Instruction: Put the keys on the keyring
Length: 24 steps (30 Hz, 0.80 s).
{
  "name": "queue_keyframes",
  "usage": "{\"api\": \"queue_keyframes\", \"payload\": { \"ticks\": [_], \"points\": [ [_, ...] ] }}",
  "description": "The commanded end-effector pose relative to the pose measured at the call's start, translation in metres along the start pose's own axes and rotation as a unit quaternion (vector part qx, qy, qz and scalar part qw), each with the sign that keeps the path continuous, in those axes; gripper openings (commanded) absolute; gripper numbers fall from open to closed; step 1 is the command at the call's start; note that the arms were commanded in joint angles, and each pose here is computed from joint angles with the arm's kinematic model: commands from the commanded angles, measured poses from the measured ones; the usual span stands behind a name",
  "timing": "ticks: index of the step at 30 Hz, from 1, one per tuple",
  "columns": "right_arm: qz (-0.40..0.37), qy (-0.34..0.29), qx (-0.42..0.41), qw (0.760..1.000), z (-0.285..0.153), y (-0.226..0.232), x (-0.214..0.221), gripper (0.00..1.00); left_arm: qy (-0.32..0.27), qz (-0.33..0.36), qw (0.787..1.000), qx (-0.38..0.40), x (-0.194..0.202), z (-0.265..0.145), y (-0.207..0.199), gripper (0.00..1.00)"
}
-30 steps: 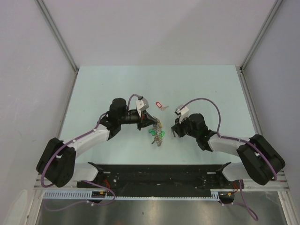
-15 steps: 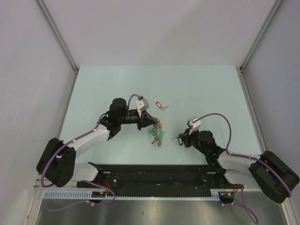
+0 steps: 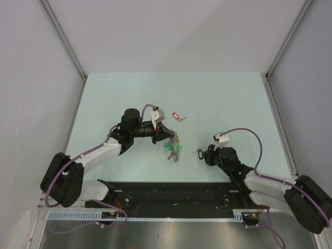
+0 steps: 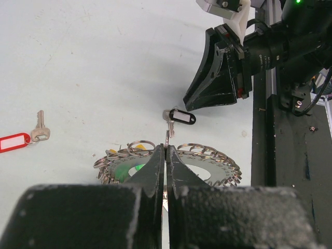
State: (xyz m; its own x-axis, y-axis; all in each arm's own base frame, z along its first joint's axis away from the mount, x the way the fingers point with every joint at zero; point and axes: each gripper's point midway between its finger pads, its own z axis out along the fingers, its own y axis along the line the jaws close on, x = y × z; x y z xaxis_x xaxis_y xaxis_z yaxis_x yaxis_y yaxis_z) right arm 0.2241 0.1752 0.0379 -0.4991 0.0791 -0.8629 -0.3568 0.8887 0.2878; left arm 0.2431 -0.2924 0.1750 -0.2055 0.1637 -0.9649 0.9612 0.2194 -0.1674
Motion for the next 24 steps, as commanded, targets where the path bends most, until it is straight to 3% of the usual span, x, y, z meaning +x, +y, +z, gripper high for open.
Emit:
{"api": "queue_keyframes", "payload": {
  "ticks": [1,6,13,17,24],
  "points": [
    [0.036,-0.005,0.031,0.999,0.001,0.002,-0.021,0.3,-0.042,0.048,0.998,0.008,-0.038,0.0,-0.003,0.0],
    [0.027,0.036,0.074,0.996,-0.006,-0.004,-0.033,0.42,-0.042,0.047,0.998,0.008,-0.039,0.0,-0.003,0.01],
    [0.077,0.137,0.08,0.984,-0.013,-0.003,-0.048,0.47,-0.041,0.044,0.998,0.004,-0.04,0.0,-0.002,0.0],
    [0.087,0.15,0.08,0.982,-0.009,0.006,-0.067,0.5,-0.04,0.043,0.998,0.002,-0.04,0.0,-0.002,0.0],
    [0.09,0.226,0.072,0.967,0.011,0.011,-0.05,0.5,-0.039,0.043,0.998,-0.003,-0.041,-0.001,0.0,0.0]
  ]
}}
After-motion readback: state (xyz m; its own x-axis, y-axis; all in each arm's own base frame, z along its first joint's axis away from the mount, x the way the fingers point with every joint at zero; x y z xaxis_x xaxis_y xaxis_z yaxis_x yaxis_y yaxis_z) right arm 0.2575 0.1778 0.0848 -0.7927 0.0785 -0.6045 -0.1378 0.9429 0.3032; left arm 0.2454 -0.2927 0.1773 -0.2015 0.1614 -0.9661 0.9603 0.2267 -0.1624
